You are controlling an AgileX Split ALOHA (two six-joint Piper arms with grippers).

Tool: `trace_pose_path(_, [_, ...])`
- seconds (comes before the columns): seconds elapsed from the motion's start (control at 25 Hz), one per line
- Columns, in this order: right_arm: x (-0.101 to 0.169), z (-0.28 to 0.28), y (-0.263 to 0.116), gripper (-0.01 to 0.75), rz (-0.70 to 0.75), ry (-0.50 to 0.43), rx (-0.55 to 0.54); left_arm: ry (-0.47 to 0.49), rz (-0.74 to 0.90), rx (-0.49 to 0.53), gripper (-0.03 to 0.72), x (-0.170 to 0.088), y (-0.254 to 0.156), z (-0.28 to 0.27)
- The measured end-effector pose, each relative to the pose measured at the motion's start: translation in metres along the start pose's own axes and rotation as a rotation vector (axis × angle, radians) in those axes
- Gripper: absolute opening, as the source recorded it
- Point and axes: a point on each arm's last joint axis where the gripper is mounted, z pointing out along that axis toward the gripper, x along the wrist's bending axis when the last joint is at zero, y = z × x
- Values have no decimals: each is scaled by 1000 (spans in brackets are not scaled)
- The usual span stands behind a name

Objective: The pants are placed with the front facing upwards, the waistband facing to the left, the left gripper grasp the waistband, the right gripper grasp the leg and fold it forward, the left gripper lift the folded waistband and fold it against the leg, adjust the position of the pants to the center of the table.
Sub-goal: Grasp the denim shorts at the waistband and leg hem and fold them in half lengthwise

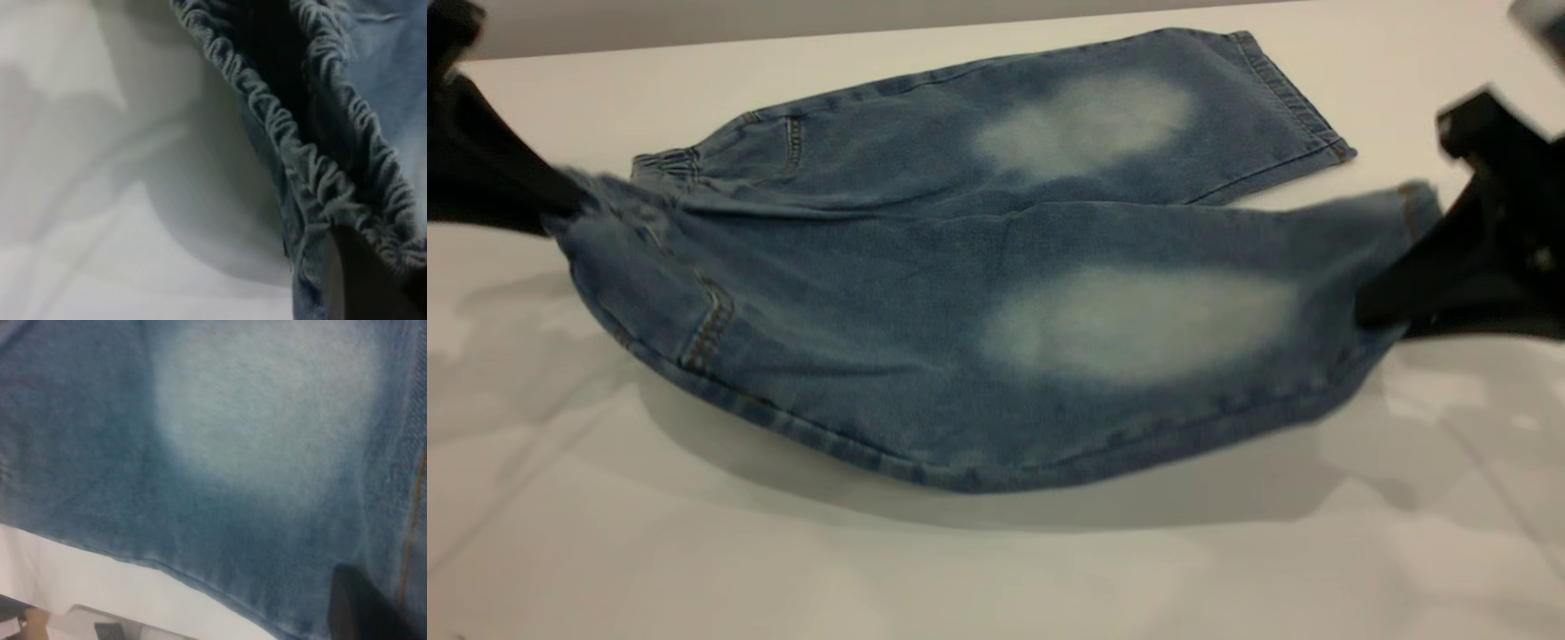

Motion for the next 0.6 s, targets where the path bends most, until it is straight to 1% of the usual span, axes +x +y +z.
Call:
trace_pose_path(0.12, [8,-11,-1,17,1,2,-12,-1,2,-18,119,-7,-9,-9])
trace_pose_path(0.2, [11,-15,-5,17,2,-5,11,0,0,-25,119,-10,-16,-13])
trace_pose_path(0.4, [11,-22,-11,17,9,-47,59,-24,-11,19,119,-13,-37,-16])
trace_pose_path(0.6, [20,-31,-20,17,2,-23,116,-14,-37,56,119,-14,-59,-20])
